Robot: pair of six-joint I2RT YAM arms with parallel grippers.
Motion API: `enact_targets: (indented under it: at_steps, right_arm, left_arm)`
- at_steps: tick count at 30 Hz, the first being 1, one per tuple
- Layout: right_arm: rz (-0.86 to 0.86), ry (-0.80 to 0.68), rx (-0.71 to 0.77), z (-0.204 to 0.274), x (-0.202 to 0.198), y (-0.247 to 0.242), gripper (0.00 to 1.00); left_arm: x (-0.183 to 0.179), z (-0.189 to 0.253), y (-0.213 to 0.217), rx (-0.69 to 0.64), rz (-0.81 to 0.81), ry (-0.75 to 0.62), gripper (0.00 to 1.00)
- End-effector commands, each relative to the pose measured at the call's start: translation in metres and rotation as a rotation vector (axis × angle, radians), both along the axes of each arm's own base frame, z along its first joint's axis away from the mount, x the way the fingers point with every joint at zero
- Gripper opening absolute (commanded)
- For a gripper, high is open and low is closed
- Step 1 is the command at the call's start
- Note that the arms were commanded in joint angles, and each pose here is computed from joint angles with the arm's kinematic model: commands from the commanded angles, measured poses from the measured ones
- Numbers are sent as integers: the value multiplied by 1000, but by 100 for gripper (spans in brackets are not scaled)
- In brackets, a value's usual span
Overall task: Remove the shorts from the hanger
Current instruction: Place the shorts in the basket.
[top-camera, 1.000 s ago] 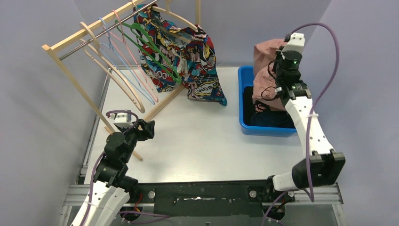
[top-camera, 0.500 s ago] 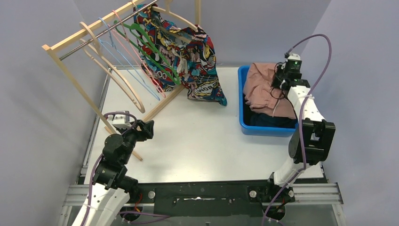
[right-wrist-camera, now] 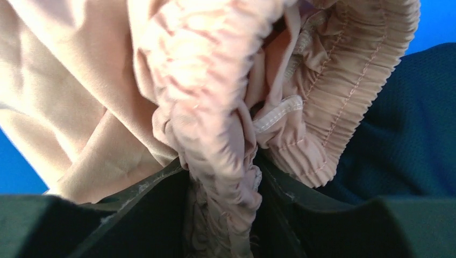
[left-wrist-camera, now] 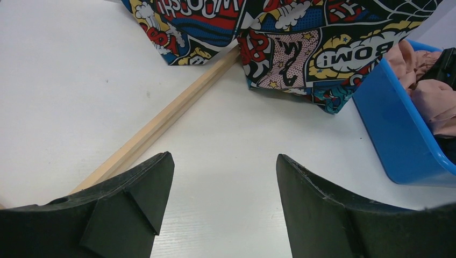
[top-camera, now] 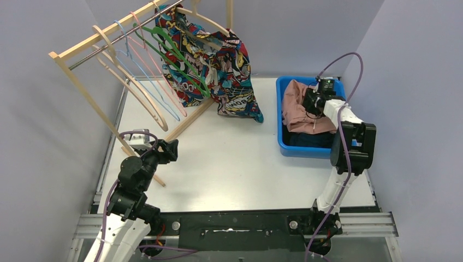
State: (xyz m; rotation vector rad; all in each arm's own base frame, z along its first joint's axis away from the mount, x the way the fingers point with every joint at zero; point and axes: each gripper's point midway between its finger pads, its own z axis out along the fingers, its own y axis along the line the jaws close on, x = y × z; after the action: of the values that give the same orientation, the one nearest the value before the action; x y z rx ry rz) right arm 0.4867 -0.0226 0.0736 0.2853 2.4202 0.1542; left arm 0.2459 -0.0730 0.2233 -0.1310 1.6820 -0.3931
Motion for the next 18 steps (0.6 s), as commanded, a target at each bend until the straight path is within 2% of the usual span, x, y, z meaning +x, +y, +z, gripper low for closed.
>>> enact_targets:
  at_steps: [1, 6, 10, 13, 18]
  right_arm:
    - [-40, 2, -54, 45, -17, -2, 47]
    - [-93, -217, -90, 136, -15, -9, 67]
    - [-19, -289, -27, 160, -26, 16, 72]
    - [77, -220, 51, 128, -46, 51, 72]
    - [18, -30, 16, 27, -80, 63, 71]
  left_arm:
    - [1, 28, 3, -16, 13, -80, 69]
    - [0, 29, 4, -15, 18, -81, 69]
    - [0, 29, 5, -15, 20, -81, 69]
    - [0, 29, 5, -14, 22, -81, 69]
    - [0, 29, 5, -16, 21, -82, 69]
